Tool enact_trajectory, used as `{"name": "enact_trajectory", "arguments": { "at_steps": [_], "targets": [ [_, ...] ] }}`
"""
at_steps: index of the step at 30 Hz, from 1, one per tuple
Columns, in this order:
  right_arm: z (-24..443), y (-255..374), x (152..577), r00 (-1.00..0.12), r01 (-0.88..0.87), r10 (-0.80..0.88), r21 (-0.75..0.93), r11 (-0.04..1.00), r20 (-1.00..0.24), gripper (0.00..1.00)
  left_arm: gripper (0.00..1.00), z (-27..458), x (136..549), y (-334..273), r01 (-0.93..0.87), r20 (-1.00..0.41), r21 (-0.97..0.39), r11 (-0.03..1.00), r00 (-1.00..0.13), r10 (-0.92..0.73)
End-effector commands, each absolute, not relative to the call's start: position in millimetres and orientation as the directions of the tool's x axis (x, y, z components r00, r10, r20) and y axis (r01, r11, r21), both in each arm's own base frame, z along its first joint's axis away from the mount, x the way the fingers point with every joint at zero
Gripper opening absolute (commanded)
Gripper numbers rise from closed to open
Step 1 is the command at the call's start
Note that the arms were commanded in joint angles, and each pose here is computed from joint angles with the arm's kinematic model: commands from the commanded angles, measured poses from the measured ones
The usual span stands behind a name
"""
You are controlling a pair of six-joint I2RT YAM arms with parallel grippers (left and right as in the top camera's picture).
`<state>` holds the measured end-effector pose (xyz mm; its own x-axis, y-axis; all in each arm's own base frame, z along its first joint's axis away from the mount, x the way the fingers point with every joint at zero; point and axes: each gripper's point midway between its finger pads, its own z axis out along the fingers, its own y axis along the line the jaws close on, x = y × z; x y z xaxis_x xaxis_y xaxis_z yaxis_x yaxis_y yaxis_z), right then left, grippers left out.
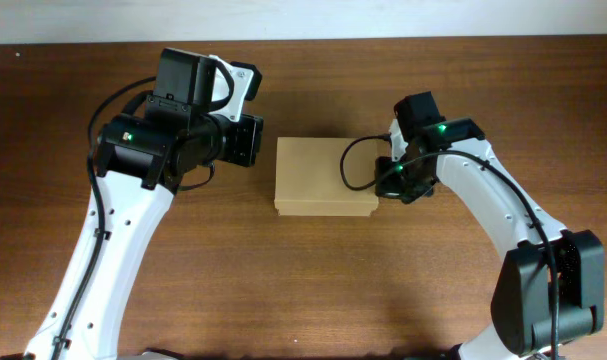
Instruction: Pack container
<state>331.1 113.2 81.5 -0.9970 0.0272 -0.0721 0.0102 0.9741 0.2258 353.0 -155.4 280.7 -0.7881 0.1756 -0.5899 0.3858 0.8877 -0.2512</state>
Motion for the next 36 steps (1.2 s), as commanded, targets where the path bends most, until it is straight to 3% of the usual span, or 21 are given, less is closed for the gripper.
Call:
{"name": "enact_trajectory", "arguments": {
  "at_steps": [1, 6, 11, 19, 20, 21, 22, 23, 27, 28, 29, 36],
  "targets": [
    [96.0, 103.2, 336.9, -0.994, 0.024, 0.043, 0.176, 0.984, -0.100, 0.04, 0.02, 298.3, 339.7, -148.3, 0.428, -0.630, -0.205, 0.880, -0.745, 0.216],
    [176.6, 101.2, 325.3, -0.958, -0.016, 0.049, 0.220, 0.975, -0.283, 0.04, 0.02, 332.6, 288.9, -133.3, 0.456, -0.673, -0.181, 0.871, -0.703, 0.229],
    [242.1, 87.5, 265.8, -0.917, -0.043, 0.058, 0.244, 0.969, -0.394, 0.04, 0.02, 360.2, 247.9, -122.8, 0.480, -0.729, -0.168, 0.861, -0.649, 0.219],
    [292.1, 71.3, 184.2, -0.848, -0.091, 0.074, 0.282, 0.955, -0.525, 0.04, 0.02, 367.7, 213.9, -112.5, 0.481, -0.737, -0.166, 0.861, -0.641, 0.216],
    [294.3, 70.4, 180.3, -0.842, -0.095, 0.075, 0.283, 0.954, -0.535, 0.09, 0.02, 368.2, 213.3, -112.3, 0.481, -0.738, -0.166, 0.861, -0.639, 0.215],
    [296.9, 68.9, 174.2, -0.834, -0.099, 0.077, 0.285, 0.953, -0.546, 0.34, 0.02, 368.4, 213.2, -112.3, 0.482, -0.739, -0.165, 0.861, -0.638, 0.215],
    [297.7, 68.0, 170.3, -0.832, -0.100, 0.078, 0.286, 0.953, -0.549, 0.57, 0.11, 368.3, 213.1, -112.3, 0.481, -0.739, -0.165, 0.861, -0.639, 0.215],
    [297.1, 67.5, 167.6, -0.834, -0.099, 0.077, 0.285, 0.953, -0.546, 0.63, 0.37, 368.3, 213.1, -112.3, 0.481, -0.739, -0.165, 0.861, -0.639, 0.215],
    [292.1, 65.9, 161.9, -0.852, -0.089, 0.073, 0.280, 0.956, -0.519, 0.90, 0.62, 368.3, 213.1, -112.3, 0.481, -0.739, -0.165, 0.861, -0.639, 0.215],
    [292.0, 66.0, 162.0, -0.852, -0.089, 0.073, 0.280, 0.956, -0.519, 0.98, 0.92, 368.4, 213.2, -112.3, 0.481, -0.739, -0.165, 0.861, -0.638, 0.215],
    [292.0, 66.0, 162.0, -0.852, -0.089, 0.073, 0.280, 0.956, -0.519, 0.99, 1.00, 368.3, 213.1, -112.2, 0.481, -0.739, -0.165, 0.861, -0.639, 0.215],
    [292.0, 65.9, 162.0, -0.852, -0.089, 0.073, 0.280, 0.956, -0.519, 0.99, 1.00, 368.3, 213.1, -112.2, 0.481, -0.738, -0.165, 0.861, -0.639, 0.215]
  ]
}}
